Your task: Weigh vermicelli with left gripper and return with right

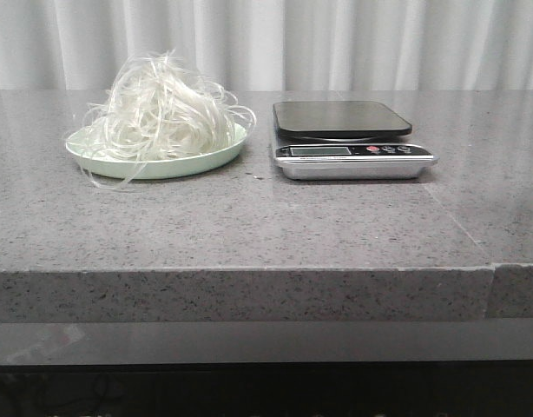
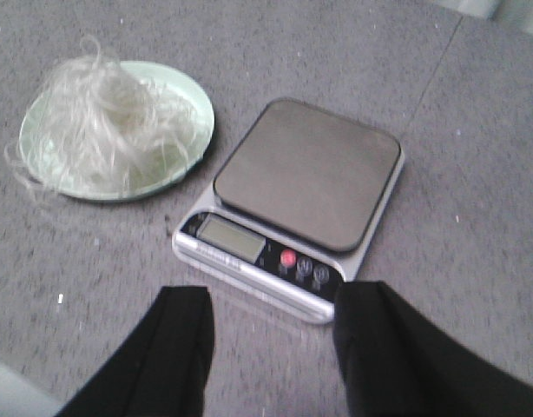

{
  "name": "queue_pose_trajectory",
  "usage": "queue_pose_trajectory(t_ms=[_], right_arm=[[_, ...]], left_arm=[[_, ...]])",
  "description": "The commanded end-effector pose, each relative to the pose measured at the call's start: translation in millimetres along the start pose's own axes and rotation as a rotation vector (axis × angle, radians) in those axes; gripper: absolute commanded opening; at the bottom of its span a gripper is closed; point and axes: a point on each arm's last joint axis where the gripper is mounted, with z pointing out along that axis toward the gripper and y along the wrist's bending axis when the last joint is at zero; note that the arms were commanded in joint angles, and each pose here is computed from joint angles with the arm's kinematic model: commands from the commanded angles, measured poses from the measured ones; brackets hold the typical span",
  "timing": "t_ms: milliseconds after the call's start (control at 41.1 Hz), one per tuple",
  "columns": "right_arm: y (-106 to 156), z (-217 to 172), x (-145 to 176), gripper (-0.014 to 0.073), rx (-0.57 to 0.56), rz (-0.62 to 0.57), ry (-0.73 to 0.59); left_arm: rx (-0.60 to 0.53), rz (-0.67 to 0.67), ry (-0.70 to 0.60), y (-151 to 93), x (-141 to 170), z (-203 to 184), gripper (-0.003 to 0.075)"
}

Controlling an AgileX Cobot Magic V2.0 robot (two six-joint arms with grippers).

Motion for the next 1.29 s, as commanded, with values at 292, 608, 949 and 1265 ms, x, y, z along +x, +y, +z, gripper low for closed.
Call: queue_pose_trajectory(t_ms=[292,608,949,1265], right_arm=[[0.6,-68.7,46.1,0.0437,0.000,0.007,-0.056],[-0.6,-80.1,50.4,0.0174,0.017,-0.011,-0.062],[-0.6,-80.1,50.6,0.0163,0.017,-0.011,-0.060],[-0.6,-80.1,50.6,0.0163,0.017,-0.011,-0.060]], left_arm=[[-0.006,-0.011,-0.093,0.7,-13.5,-4.4,0.0489],[-0.006,-0.011,-0.093,0.7,-13.5,-4.4,0.0269],[-0.006,-0.011,-0.093,0.7,-13.5,-4.4,0.0145],[-0.006,-0.011,-0.093,0.7,-13.5,-4.4,0.0145]])
